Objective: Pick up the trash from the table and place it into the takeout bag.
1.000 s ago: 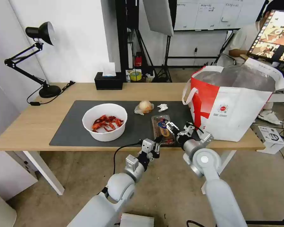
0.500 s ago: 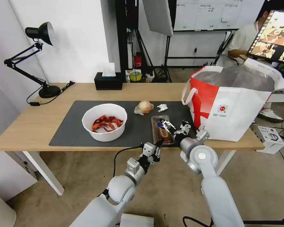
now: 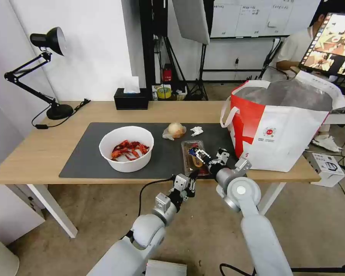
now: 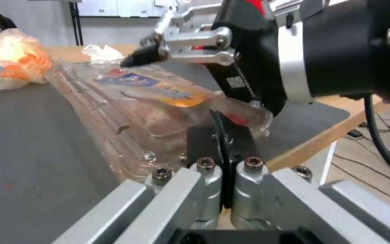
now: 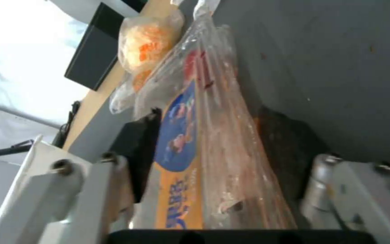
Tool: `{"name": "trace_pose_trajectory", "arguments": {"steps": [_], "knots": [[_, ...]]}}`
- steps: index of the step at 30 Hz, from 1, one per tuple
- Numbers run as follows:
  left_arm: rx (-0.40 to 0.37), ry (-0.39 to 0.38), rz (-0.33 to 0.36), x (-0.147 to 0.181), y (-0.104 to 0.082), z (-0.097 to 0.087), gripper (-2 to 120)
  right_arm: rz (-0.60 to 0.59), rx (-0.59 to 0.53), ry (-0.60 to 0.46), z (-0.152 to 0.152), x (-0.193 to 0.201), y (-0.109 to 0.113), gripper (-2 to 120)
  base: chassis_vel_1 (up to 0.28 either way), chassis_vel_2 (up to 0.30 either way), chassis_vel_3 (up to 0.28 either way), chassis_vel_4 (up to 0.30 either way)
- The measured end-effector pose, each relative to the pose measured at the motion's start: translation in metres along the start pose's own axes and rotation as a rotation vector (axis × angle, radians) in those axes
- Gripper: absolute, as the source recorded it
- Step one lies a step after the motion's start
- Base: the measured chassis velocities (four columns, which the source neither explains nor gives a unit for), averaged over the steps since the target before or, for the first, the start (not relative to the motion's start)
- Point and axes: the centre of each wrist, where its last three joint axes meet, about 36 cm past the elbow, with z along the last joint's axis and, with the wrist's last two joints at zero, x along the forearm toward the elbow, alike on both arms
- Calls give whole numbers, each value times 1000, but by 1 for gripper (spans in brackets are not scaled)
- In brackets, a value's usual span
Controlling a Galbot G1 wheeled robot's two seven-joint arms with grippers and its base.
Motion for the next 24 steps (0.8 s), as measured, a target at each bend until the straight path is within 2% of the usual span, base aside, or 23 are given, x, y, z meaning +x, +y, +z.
{"name": "trace_pose_trajectory", "arguments": {"steps": [7,8,10,11,14,15,18,19,21,23,24], "knots": [[3,-3,-3,2,1,0,0,9,4,6,2,-1,-1,27,0,0,0,0],[3,-3,-3,2,1,0,0,9,4,6,2,-1,-1,27,0,0,0,0],[4,-4,-7,2,2,0,0,7,7,5,1,-2,-1,16,0,0,0,0],[4,-4,-7,2,2,0,0,7,7,5,1,-2,-1,16,0,0,0,0],[3,-9,-18,3,7,-2,0,6,11,2,0,-2,0,1,0,0,0,0],[3,-9,-18,3,7,-2,0,6,11,2,0,-2,0,1,0,0,0,0],[-5,-12,-34,8,16,-5,13,8,14,2,-1,-2,0,0,0,0,0,0],[-5,-12,-34,8,16,-5,13,8,14,2,-1,-2,0,0,0,0,0,0],[-7,-16,-43,11,19,-7,24,10,15,2,-1,-1,-1,0,0,0,0,0],[-7,-18,-46,11,20,-8,27,11,15,1,-1,-1,-1,0,0,0,0,0],[-6,-22,-51,12,22,-9,32,11,16,1,-1,0,-1,0,0,0,0,0]]}}
